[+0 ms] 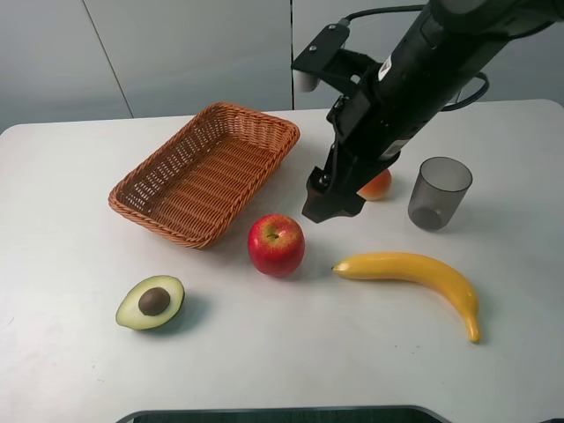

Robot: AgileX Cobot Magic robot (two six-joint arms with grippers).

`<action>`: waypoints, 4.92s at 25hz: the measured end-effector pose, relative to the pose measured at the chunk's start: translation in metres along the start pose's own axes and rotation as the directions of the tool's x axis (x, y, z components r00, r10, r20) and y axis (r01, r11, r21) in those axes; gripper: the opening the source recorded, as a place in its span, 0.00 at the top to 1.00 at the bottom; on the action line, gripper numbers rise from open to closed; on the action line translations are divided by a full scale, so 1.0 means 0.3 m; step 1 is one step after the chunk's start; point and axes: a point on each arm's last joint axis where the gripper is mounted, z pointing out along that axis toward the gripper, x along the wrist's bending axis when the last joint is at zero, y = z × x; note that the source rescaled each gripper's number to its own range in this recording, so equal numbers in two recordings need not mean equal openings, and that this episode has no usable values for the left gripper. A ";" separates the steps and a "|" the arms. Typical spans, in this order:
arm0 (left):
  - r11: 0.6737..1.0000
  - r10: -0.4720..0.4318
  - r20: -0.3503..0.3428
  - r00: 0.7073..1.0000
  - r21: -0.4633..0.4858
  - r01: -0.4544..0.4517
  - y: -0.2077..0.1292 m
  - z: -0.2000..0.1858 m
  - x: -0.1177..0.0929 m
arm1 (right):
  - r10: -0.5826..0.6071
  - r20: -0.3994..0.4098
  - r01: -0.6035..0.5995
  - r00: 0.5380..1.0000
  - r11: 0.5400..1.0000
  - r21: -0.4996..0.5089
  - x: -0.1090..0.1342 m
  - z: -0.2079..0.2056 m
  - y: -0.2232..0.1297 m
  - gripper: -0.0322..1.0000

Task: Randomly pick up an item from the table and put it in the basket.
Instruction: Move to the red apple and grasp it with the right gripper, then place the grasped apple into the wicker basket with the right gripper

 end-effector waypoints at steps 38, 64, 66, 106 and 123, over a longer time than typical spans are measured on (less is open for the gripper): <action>1.000 0.000 0.000 1.000 0.000 0.000 0.000 0.000 0.000 | 0.093 -0.001 -0.092 0.996 0.992 0.088 0.076 0.341 0.089 0.00; 1.000 0.000 0.000 1.000 0.000 0.000 0.000 0.000 0.000 | 0.095 0.011 -0.095 0.995 0.987 0.132 0.067 0.411 0.064 0.92; 1.000 0.000 0.000 1.000 0.000 0.000 0.000 0.000 0.000 | 0.093 0.012 -0.093 0.996 0.987 0.133 0.068 0.411 0.065 0.92; 1.000 0.002 0.000 1.000 0.000 -0.002 0.000 0.000 0.000 | 0.118 0.091 -0.116 0.989 0.993 -0.024 0.047 0.060 0.199 0.93; 1.000 0.002 0.000 1.000 0.000 -0.002 0.000 0.000 0.000 | 0.121 0.168 -0.064 0.978 0.949 -0.308 -0.076 0.250 0.442 0.93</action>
